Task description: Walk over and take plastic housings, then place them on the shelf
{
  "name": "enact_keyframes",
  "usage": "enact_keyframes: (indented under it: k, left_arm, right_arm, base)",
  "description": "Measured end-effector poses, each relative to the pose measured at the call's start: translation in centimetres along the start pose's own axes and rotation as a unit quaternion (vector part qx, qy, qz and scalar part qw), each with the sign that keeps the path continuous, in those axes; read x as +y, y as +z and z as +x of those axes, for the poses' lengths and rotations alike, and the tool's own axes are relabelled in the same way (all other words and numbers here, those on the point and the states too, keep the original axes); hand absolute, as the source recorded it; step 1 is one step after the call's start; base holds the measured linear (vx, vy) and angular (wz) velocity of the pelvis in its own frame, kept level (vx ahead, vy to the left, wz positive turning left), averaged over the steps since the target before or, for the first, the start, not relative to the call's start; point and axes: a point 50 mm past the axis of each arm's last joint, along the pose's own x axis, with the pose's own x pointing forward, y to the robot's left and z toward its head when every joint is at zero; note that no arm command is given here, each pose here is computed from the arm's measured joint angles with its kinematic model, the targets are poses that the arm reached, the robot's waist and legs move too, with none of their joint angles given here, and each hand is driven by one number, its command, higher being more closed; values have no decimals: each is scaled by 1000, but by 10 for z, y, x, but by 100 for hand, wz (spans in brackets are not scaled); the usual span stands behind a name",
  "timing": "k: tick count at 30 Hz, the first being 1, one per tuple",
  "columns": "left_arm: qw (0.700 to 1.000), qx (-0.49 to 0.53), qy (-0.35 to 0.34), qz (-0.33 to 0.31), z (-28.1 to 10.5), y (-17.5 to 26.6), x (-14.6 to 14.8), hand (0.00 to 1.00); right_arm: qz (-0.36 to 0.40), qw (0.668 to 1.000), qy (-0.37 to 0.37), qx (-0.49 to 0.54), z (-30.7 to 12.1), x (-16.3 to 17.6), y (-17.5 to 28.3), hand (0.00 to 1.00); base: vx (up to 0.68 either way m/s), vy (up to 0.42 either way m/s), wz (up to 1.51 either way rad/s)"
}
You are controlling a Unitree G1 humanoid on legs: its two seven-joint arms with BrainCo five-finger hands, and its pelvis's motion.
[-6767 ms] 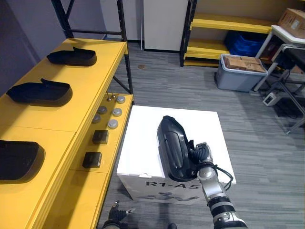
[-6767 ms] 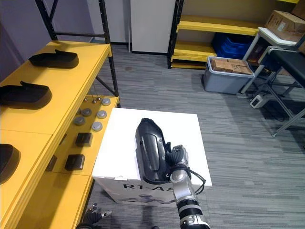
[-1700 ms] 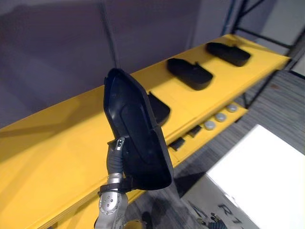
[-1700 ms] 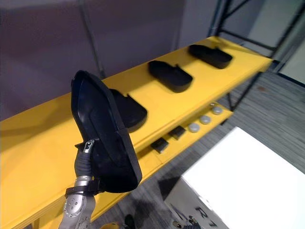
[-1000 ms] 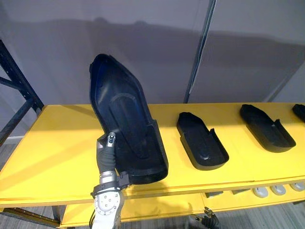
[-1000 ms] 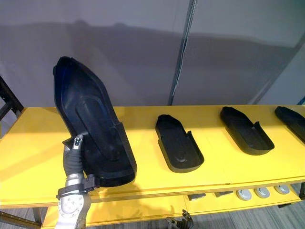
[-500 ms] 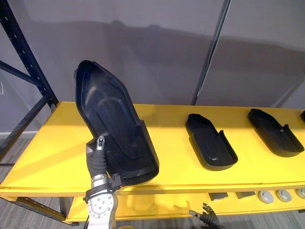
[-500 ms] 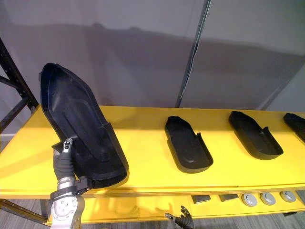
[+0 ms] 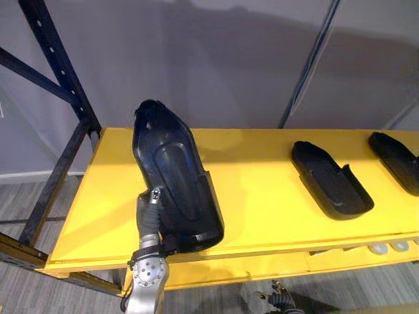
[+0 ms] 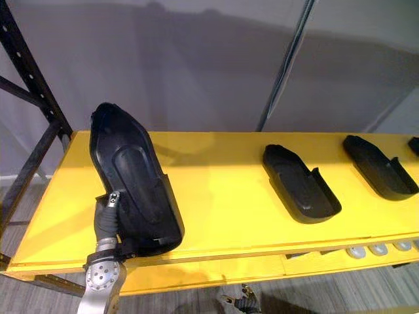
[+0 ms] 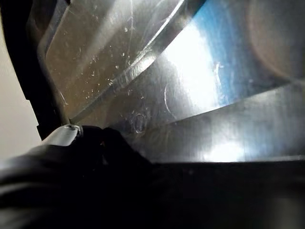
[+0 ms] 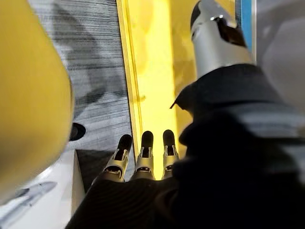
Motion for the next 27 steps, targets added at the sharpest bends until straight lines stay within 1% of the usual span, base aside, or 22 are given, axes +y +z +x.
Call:
enact_keyframes:
  k: [2,4,6,11,21,24,27]
  left_arm:
    - [1000,-2,9,-1,0,1,2,100]
    - [1000,2,0,9,-2,-1,-1,100]
    - [1000,4,-3,13,-4,-2,-1,100]
    - [1000,9,-5,15,-8,-3,3,100]
    - [1000,16,2,24,-11,-5,10,100]
    - [998,39,5,48,-10,-16,18,100]
    - [993,79,-4,82,-1,-35,22,100]
  right_arm:
    - [-1,1000,-2,-1,0,-2,-1,0]
    - [-9,1000,-13,7,-1,-12,-6,0]
    - [-5,1000,-15,9,-3,-13,-8,0]
    - [0,1000,-13,14,-4,-9,-12,0]
    - [9,1000,-14,21,-4,-7,-14,0]
    - [3,999,-14,33,-4,-9,-19,0]
    - [-10,999,-19,46,-4,-18,-24,0]
  base:
    - [-47,-67,7]
    - [-4,-47,19]
    - [60,-55,22]
    - [79,-9,-5]
    - [21,77,-11]
    - [-71,-4,1]
    - [-122,-16,0]
